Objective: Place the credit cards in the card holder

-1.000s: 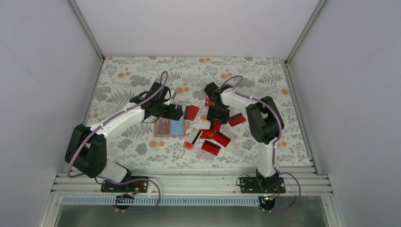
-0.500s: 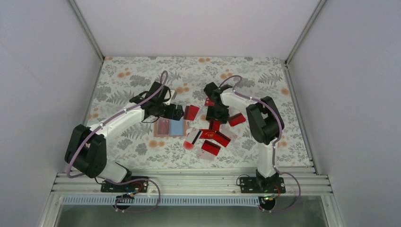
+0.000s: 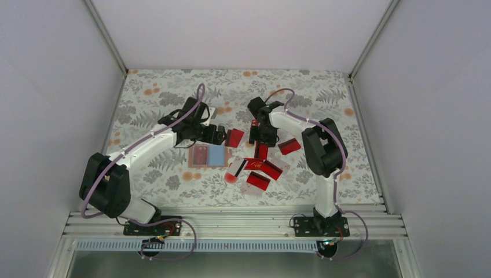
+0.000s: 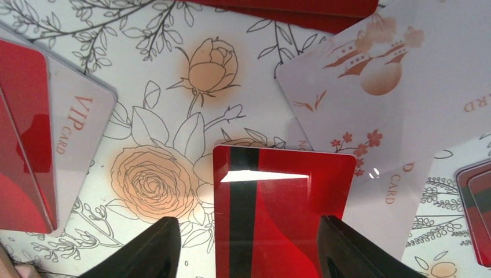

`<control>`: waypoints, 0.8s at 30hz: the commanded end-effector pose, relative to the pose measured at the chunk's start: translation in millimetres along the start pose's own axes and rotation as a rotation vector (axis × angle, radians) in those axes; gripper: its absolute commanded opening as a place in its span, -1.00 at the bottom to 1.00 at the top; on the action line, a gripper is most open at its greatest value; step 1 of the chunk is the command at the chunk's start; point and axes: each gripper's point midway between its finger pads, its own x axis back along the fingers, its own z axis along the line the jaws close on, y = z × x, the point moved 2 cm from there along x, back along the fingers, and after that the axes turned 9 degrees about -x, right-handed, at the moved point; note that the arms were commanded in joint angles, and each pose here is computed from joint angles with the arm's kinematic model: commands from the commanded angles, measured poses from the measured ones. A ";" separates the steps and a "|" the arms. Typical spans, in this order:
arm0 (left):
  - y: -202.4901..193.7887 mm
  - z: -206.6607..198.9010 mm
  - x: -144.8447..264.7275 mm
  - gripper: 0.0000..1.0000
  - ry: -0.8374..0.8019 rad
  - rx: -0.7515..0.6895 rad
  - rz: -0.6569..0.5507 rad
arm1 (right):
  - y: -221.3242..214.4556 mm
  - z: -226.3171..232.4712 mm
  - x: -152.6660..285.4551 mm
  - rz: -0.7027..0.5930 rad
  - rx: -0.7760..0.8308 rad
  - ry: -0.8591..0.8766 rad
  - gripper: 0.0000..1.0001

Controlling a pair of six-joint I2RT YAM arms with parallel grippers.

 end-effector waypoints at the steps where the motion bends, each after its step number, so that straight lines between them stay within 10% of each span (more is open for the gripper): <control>1: 14.4 -9.2 5.2 0.90 -0.036 -0.022 -0.046 | 4.9 2.8 15.5 -0.043 0.019 -0.019 0.25; 10: 12.2 -8.7 1.7 0.89 -0.041 -0.020 -0.040 | -5.5 -2.2 -1.9 0.014 0.011 -0.073 0.67; 24: 6.6 -6.3 3.4 0.88 -0.027 -0.023 -0.034 | -27.9 -29.3 -51.7 0.067 0.010 -0.164 0.34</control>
